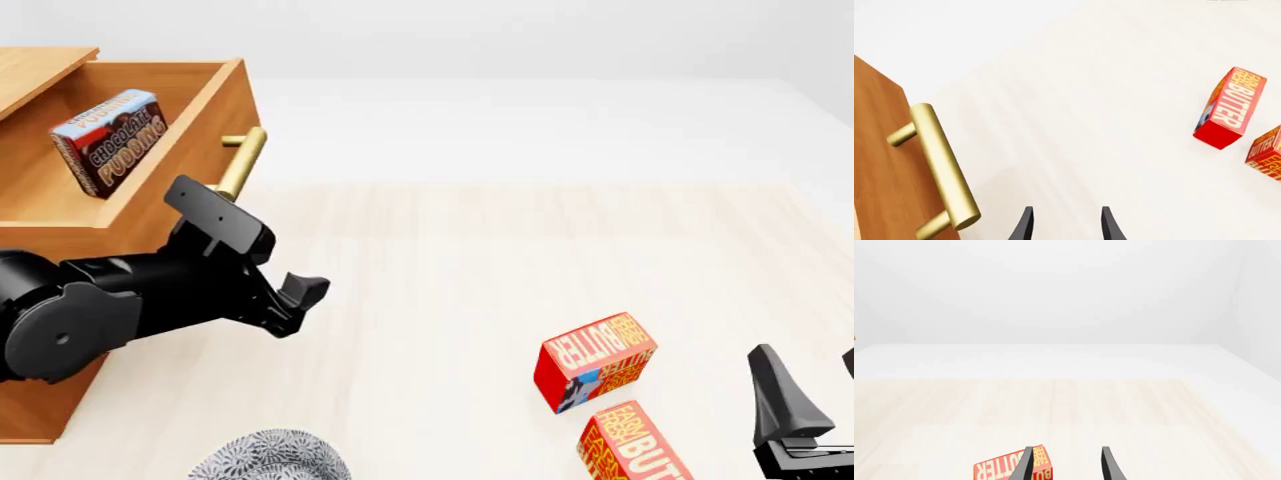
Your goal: Put the chocolate pudding in the top drawer of the cabinet and close it.
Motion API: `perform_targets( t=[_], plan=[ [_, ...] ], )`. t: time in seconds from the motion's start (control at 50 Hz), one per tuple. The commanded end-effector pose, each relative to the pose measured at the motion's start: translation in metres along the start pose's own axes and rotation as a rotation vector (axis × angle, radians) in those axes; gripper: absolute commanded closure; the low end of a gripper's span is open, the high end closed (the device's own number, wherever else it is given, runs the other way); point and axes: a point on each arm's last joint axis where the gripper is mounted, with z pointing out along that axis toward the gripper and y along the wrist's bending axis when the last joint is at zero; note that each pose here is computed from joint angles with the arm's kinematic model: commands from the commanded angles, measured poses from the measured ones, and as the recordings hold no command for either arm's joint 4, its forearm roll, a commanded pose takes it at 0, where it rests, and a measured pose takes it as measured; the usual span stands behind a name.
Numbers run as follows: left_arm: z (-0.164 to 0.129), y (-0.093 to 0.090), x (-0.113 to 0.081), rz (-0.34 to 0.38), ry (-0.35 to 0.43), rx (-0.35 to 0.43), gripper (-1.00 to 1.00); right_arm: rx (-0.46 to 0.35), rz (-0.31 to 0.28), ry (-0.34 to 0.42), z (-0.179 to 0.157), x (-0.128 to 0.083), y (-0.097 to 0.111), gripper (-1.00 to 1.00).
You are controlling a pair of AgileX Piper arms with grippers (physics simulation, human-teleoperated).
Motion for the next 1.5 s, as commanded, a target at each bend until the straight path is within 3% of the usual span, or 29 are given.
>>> perform_targets(
  t=[0.02, 0.34, 0.78, 1.5],
  plan=[
    [0.003, 0.012, 0.013, -0.058, 0.019, -0.042, -1.00, 0.000, 0.000, 0.001, 0.000, 0.000, 0.000, -1.00],
    [0.003, 0.028, 0.023, -0.118, 0.028, -0.103, -1.00, 0.000, 0.000, 0.001, 0.000, 0.000, 0.000, -1.00],
    [-0.017, 0.044, 0.020, -0.113, -0.001, -0.176, -1.00, 0.000, 0.000, 0.001, 0.000, 0.000, 0.000, -1.00],
    [-0.031, 0.072, 0.033, -0.148, 0.007, -0.305, -1.00, 0.000, 0.000, 0.001, 0.000, 0.000, 0.000, -1.00]
  ],
)
